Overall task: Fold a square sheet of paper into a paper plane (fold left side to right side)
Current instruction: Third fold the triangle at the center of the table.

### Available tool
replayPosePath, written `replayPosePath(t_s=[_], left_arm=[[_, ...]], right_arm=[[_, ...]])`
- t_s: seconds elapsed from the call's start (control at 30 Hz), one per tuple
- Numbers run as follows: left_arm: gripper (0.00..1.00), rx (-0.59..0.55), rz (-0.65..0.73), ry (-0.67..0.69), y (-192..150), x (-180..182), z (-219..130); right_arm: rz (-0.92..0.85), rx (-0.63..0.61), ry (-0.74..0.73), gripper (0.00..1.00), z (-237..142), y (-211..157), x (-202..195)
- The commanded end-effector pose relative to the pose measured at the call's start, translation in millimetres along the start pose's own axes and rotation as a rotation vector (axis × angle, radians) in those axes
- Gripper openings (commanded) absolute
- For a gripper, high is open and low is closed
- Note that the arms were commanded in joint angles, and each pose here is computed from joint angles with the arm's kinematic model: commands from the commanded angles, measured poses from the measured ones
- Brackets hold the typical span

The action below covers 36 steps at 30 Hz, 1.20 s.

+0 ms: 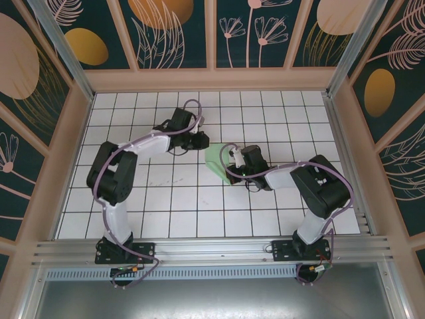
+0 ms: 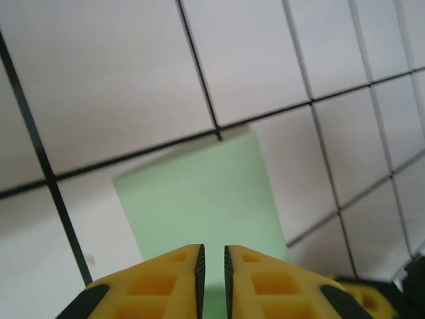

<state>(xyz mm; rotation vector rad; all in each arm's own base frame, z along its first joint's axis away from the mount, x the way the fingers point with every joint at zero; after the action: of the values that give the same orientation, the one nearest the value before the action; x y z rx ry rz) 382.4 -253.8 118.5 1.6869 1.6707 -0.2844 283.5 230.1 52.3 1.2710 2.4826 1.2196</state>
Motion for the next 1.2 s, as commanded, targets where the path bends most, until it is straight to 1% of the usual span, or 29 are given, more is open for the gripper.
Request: replayPosePath(t_s=[0.0, 0.1, 0.3, 0.43, 0.6, 1.17], left_arm=[[0.17, 0.026, 0.024, -0.173, -22.5, -14.9, -8.0], [0.17, 0.041, 0.029, -0.253, -37.1, -20.0, -10.4], [0.16, 0.08, 0.032, -0.296, -56.5, -20.9, 5.9], [0.16, 0.099, 0.037, -0.285, -62.2, -20.9, 18.8], [0.16, 0.115, 0.027, -0.246, -69.2, -11.2, 31.6], [0.15, 0.111, 0.012, -0.149, -76.5, 12.4, 45.9]], right_arm=[[0.031, 0.147, -0.017, 0.0, 6.1, -33.7, -6.7], [0.029, 0.15, -0.018, 0.0, 6.0, -34.2, -6.3], [0.031, 0.151, -0.017, 0.0, 6.4, -34.5, -6.2], [0.029, 0.154, -0.016, 0.0, 6.3, -34.4, -6.2], [0.03, 0.157, -0.015, 0.0, 6.5, -35.0, -5.7], [0.024, 0.16, -0.012, 0.0, 5.5, -35.5, -4.9]])
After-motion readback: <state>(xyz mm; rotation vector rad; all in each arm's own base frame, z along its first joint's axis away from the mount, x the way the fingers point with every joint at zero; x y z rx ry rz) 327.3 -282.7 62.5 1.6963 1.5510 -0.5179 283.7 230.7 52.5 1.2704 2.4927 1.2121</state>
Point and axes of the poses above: each hand's point on the last joint's axis, 136 mm out from that joint toward the fingers, its own z axis out along the fingers, its own x axis along the line the jaws close on, y = z × x, the point moved 5 cm from there along -z, back along the fingers, and after that the axes turned 10 degrees about -z, right-handed, at the moved point
